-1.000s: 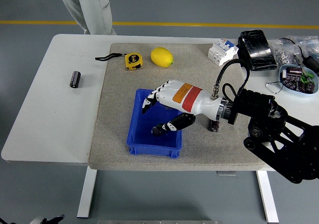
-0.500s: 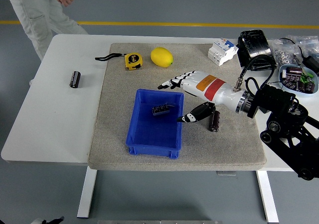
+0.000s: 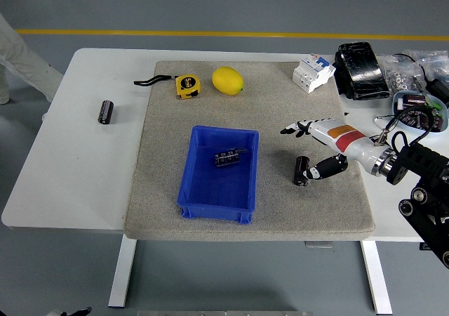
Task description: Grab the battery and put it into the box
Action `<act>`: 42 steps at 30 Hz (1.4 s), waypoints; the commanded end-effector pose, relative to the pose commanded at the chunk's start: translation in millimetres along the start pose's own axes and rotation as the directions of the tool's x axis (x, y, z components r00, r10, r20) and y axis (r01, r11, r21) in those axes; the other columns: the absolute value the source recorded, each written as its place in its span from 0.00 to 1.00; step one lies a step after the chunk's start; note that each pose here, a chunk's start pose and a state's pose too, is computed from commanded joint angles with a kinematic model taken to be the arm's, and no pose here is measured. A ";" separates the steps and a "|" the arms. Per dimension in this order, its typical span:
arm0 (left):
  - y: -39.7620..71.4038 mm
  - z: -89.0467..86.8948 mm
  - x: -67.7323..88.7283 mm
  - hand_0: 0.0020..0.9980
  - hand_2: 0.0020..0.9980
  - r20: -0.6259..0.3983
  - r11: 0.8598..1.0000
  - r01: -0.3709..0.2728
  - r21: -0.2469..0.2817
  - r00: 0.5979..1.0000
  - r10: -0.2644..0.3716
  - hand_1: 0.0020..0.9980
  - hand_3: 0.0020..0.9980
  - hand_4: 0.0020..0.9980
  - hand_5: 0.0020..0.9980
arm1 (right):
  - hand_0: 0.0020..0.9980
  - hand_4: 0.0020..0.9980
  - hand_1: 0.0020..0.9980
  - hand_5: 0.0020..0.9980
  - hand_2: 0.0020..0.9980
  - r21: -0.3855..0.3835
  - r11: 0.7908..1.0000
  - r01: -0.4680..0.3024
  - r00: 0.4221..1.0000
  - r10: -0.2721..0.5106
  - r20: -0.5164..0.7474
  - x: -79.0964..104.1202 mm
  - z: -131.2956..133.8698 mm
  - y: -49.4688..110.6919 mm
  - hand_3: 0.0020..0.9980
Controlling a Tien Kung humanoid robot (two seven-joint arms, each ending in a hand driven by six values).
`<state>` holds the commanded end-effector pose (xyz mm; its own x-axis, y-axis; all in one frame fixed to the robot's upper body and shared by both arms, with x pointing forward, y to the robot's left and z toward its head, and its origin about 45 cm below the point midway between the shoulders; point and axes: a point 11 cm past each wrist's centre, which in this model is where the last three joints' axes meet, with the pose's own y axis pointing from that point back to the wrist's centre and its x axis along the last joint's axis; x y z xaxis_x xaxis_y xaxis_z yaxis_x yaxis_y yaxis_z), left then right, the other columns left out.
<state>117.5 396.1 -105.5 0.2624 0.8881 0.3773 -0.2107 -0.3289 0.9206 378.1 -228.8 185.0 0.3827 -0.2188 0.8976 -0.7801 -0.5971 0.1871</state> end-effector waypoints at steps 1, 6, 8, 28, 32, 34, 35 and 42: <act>0.0 0.5 -0.2 0.63 0.70 0.000 1.000 0.000 -0.001 1.000 0.000 0.58 0.70 0.71 0.70 | 0.66 1.00 0.69 0.21 0.77 -0.003 1.000 0.001 1.000 -0.001 0.001 -1.2 1.4 -0.4 0.79; 0.1 2.6 -0.7 0.64 0.70 0.002 1.000 0.003 -0.006 1.000 -0.003 0.58 0.69 0.71 0.70 | 0.65 1.00 0.69 0.21 0.77 -0.019 1.000 0.013 1.000 -0.013 -0.001 -6.5 7.1 -4.5 0.80; 0.2 3.9 -0.9 0.64 0.70 -0.002 1.000 0.002 -0.008 1.000 -0.002 0.58 0.69 0.71 0.70 | 0.65 1.00 0.69 0.21 0.77 -0.027 0.999 0.026 1.000 -0.026 0.000 -10.5 10.0 -5.7 0.80; 0.3 5.9 -1.9 0.64 0.71 -0.002 1.000 0.006 -0.013 1.000 -0.006 0.59 0.69 0.71 0.70 | 0.56 1.00 0.61 0.25 0.70 -0.072 0.997 0.031 0.999 -0.030 0.012 -36.4 23.7 -10.4 0.76; 0.3 6.1 -1.8 0.64 0.71 -0.002 1.000 0.006 -0.013 1.000 -0.006 0.59 0.69 0.71 0.70 | 0.51 0.97 0.55 0.23 0.59 -0.084 0.996 0.037 0.999 -0.035 0.021 -40.0 28.0 -9.1 0.65; 0.3 6.4 -1.7 0.64 0.71 -0.003 1.000 0.006 -0.014 1.000 -0.006 0.59 0.69 0.71 0.70 | 0.51 0.97 0.55 0.23 0.59 -0.091 0.995 0.040 0.999 -0.037 0.025 -42.0 30.3 -8.2 0.65; 0.4 6.6 -1.6 0.64 0.71 -0.003 1.000 0.006 -0.014 1.000 -0.006 0.59 0.69 0.71 0.70 | 0.51 0.97 0.55 0.23 0.59 -0.094 0.995 0.041 0.999 -0.038 0.026 -42.6 31.2 -7.7 0.65; 0.4 7.1 -1.4 0.65 0.71 -0.002 1.000 0.006 -0.015 1.000 -0.006 0.59 0.70 0.71 0.71 | 0.39 0.82 0.43 0.12 0.47 -0.099 0.994 0.036 0.999 -0.034 0.025 -42.8 33.5 -6.6 0.49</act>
<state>123.8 392.5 -105.0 0.2621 0.8905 0.3718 -0.2235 -0.3188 0.9211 383.5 -241.5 132.0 0.4213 -0.2175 0.8805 -0.8106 -0.5256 0.2580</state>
